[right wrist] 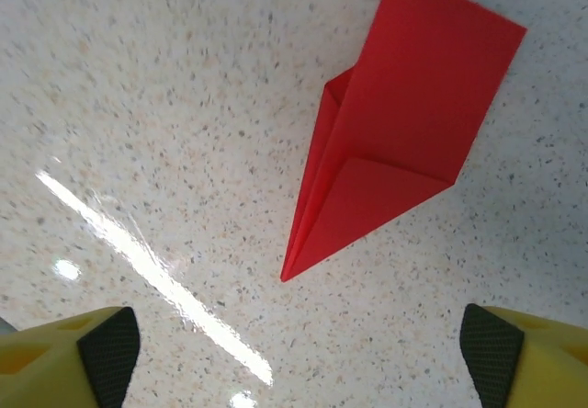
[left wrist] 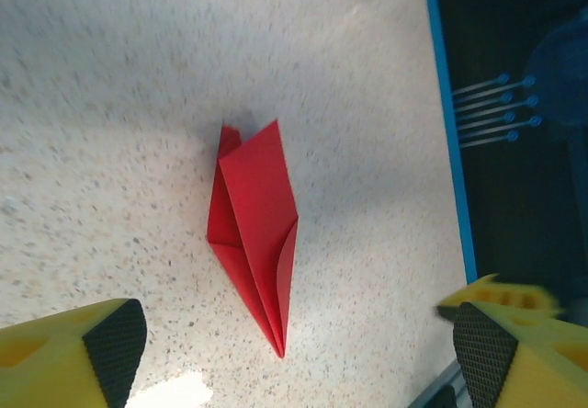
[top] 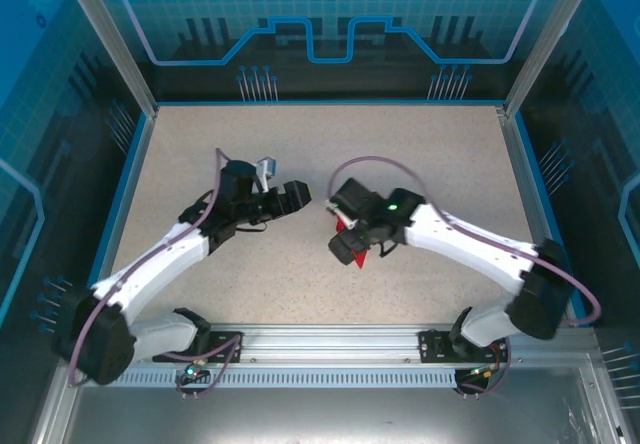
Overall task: Fold a paper plane with a square sheet of paper (fold left side to right side)
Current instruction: Pick up the paper from the center of the table.
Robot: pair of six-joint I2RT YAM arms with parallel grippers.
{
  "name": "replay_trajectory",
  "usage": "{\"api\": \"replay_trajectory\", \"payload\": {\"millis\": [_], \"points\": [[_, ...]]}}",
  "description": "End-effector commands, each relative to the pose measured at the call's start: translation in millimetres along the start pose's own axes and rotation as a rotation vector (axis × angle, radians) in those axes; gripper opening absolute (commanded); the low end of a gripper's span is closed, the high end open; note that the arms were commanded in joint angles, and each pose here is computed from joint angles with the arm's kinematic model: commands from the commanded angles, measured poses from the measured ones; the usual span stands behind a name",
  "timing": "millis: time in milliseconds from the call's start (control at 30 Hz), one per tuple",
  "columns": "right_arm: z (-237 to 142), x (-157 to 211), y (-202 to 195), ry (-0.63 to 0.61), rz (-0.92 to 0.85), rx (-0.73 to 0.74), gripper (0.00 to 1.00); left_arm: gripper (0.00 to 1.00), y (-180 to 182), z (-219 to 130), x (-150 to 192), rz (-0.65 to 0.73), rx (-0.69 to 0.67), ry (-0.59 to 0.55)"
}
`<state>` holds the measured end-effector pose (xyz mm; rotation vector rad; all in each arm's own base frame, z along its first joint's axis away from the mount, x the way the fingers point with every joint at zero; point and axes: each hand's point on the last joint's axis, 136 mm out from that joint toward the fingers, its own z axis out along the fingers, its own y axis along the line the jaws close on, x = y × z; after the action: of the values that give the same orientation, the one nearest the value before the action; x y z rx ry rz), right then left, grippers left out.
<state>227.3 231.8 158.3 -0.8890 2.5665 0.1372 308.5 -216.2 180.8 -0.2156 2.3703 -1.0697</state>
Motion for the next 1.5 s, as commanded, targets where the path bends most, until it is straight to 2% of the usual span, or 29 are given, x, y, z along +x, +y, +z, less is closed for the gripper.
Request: {"api": "replay_trajectory", "payload": {"millis": [0,167,267,433,567,667,800,967,1133,1300,1467], "points": [[-15,-11,-1,-0.159,0.131,-0.165,0.99,0.89,-16,28,15,-0.014,0.094,0.103],[-35,-3,-35,-0.337,0.312,-0.213,0.99,0.86,-14,77,30,-0.027,0.105,0.189],[-32,9,-45,-0.388,0.378,-0.237,0.99,0.85,-7,106,37,-0.045,0.097,0.228],[-28,19,-48,-0.446,0.464,-0.311,0.99,0.81,10,145,41,-0.081,0.066,0.266],[-22,22,-46,-0.481,0.473,-0.359,0.99,0.76,18,161,42,-0.097,0.063,0.273],[-14,26,-46,-0.47,0.469,-0.368,0.99,0.68,18,169,42,-0.098,0.077,0.283],[-3,31,-48,-0.424,0.495,-0.387,0.99,0.5,20,175,44,-0.094,0.078,0.296],[16,34,-53,-0.345,0.594,-0.524,0.99,0.2,21,175,43,-0.064,0.086,0.282],[27,18,-64,-0.359,0.582,-0.651,0.87,0.02,11,163,42,-0.003,0.143,0.259],[45,1,-74,-0.39,0.539,-0.727,0.72,0.0,-11,144,44,0.034,0.278,0.269],[62,-3,-97,-0.437,0.543,-0.724,0.7,0.0,-26,119,47,0.079,0.375,0.282]]}}
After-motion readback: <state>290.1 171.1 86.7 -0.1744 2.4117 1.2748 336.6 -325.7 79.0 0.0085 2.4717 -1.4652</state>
